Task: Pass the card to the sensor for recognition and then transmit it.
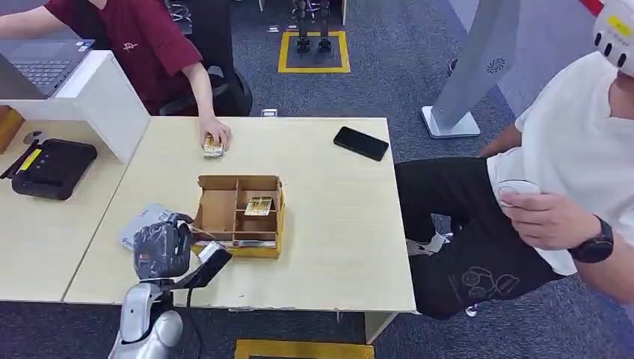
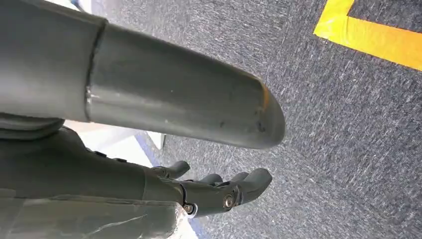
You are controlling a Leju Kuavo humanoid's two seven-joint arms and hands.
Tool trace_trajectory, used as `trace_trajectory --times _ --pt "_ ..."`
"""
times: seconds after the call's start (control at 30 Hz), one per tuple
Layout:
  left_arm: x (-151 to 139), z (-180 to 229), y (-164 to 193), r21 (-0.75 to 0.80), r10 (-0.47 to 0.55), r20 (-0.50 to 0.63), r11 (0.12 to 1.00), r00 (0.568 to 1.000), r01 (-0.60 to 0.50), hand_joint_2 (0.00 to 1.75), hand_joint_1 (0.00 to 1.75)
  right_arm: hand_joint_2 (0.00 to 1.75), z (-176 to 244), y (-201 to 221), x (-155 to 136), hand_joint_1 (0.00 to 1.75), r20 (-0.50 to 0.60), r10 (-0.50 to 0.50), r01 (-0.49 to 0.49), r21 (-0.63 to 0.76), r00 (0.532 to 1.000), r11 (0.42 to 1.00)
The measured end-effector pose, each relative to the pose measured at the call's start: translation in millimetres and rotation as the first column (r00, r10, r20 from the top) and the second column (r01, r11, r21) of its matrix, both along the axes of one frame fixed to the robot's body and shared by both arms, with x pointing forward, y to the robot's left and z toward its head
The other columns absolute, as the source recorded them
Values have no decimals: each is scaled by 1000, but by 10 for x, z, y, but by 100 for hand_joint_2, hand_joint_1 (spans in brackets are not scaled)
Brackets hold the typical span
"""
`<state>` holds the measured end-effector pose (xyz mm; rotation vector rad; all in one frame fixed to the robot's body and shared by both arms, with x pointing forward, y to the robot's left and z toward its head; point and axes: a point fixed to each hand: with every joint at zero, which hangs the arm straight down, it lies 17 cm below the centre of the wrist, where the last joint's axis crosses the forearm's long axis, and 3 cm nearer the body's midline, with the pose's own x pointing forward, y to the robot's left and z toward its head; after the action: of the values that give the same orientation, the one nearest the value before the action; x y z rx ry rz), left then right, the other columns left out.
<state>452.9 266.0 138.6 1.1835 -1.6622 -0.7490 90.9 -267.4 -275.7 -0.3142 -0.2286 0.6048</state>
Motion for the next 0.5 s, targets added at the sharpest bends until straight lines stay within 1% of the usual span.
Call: trace_trajectory --times 0.17,0.27,0.4,0.5 --pt "71 372 119 -15 -10 61 1000 998 11 175 175 0 -1 -1 2 0 1 1 -1 3 1000 1000" --pt "116 565 177 2 -13 98 1000 995 13 175 175 0 -1 1 0 0 0 4 -4 3 1000 1000" --pt "170 702 236 20 -8 124 1000 992 6 175 175 0 -1 4 1 0 0 6 -6 4 1000 1000" --pt "238 822 299 38 17 145 999 989 -23 175 175 0 -2 3 0 0 -1 7 -7 4 1000 1000"
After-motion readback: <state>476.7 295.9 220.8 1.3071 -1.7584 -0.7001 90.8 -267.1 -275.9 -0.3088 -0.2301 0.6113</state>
